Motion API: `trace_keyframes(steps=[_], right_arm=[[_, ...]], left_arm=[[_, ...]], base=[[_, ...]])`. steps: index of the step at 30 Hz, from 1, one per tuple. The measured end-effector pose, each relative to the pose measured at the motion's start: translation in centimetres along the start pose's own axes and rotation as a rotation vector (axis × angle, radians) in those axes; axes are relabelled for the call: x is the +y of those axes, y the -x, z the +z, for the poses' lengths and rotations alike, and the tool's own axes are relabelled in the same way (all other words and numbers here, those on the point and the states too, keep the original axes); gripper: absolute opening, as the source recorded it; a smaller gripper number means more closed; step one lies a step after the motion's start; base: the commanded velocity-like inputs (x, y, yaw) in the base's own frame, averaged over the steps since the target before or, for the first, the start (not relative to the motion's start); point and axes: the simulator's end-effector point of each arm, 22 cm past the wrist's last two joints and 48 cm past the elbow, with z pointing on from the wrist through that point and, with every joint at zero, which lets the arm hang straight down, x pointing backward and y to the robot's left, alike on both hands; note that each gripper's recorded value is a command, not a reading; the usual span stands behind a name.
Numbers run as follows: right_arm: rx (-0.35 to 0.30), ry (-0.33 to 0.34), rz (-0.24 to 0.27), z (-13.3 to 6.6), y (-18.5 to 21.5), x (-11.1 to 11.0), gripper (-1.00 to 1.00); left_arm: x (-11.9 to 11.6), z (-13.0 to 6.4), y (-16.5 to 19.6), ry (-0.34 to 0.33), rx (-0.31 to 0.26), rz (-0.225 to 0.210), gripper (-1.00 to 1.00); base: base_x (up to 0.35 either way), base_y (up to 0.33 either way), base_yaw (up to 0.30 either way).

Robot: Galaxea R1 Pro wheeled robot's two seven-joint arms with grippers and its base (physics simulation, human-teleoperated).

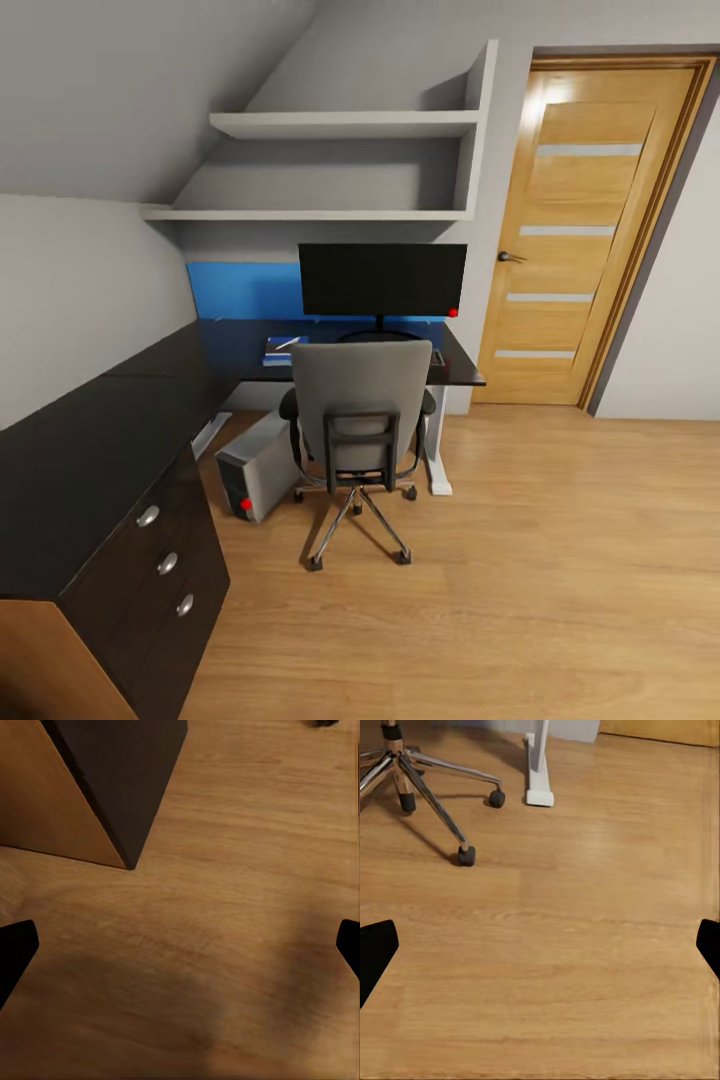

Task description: In the bedroom, organize the workspace by keeping the computer under the desk, ensuring the monitor is on the desk, placing the keyboard on the desk next to the monitor, placing the mouse on the desk next to the keyboard, moving the folder from the swivel chair onto the desk next to the mouse, stacking the notebook on top of the folder with the pen on top of the notebook, and positioning the swivel chair next to the desk.

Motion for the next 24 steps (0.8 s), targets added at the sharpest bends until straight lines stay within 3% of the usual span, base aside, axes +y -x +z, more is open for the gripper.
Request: trace_keyframes(steps=[3,7,19,24], right_arm=[[0.016,-0.002,-0.011,-2.3,-1.1,-1.0,1.00],[0.041,-0.001,-0.016,-3.8,-1.7,-1.3,1.00],[0.049,0.009,-0.019,-4.3,-1.3,-1.1,1.00],[0.061,0.020,-0.010,-4.5,-1.6,0.0,1.00]], left_arm=[[0.4,-1.9,0.3,-0.002,-0.054,-0.007,1.00],[0.3,-2.8,1.0,-0.006,-0.072,-0.012,1.00],[0.1,-3.3,1.5,-0.014,-0.067,-0.011,1.00],[0.1,-3.3,1.4,-0.015,-0.066,-0.011,1.00]], base=[[0.000,0.000,0.000],[0.000,0.000,0.000],[0.000,0.000,0.000],[0.000,0.000,0.000]])
